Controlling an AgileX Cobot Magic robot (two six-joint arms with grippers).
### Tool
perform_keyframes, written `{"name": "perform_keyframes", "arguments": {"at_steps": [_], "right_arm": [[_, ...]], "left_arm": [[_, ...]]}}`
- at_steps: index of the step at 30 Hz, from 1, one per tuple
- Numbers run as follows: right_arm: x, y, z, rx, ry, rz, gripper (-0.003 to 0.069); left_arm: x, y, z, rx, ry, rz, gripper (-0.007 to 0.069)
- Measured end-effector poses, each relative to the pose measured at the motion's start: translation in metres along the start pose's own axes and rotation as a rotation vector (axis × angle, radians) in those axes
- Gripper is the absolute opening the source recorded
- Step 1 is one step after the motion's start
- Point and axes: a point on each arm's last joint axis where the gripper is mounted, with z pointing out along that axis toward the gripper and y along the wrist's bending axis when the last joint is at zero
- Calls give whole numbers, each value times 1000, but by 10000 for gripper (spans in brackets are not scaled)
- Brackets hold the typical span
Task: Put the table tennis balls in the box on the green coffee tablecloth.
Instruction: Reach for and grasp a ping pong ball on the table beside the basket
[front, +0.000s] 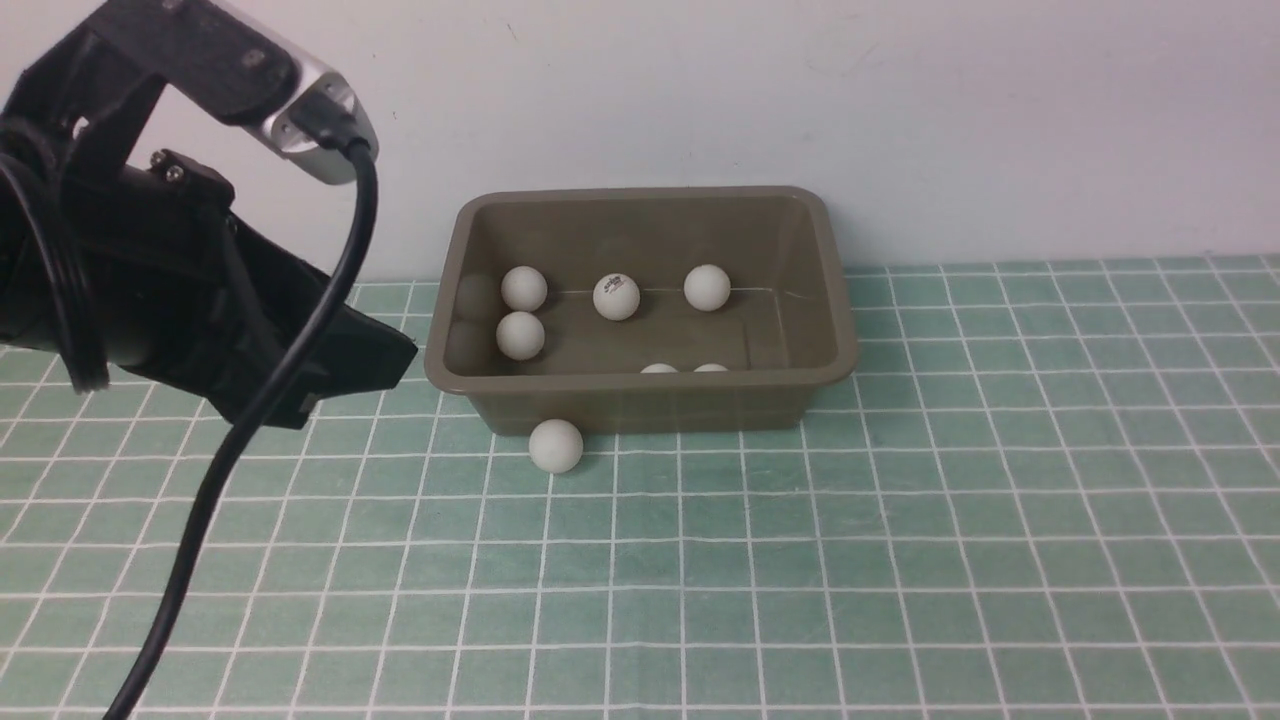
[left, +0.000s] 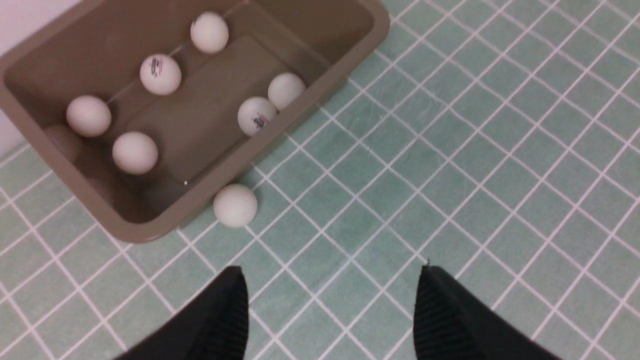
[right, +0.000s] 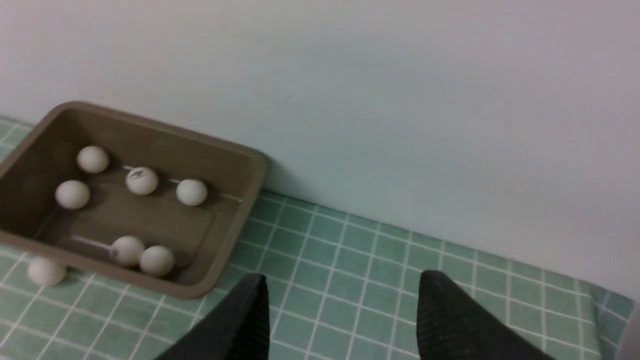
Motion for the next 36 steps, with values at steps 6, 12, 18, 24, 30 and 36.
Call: {"name": "perform_keyframes", "arguments": {"at_steps": [6, 12, 18, 24, 30, 36], "right_arm": [[30, 14, 2, -90, 55, -44, 373], [94, 28, 17, -107, 87, -54, 372], [128, 38, 23, -130, 83, -24, 372], [131, 41, 23, -159, 76, 3, 370], [130, 43, 22, -171, 69, 15, 370], [130, 43, 22, -172, 69, 16, 370]], "left_arm": [[-1, -1, 0, 10, -12, 15, 405], [5, -1, 6, 20, 5, 76, 405], [30, 12, 50, 55, 93, 9, 405], [47, 33, 108, 60, 118, -180, 405], [50, 47, 140, 43, 64, -312, 405], [46, 44, 138, 79, 24, -308, 405]]}}
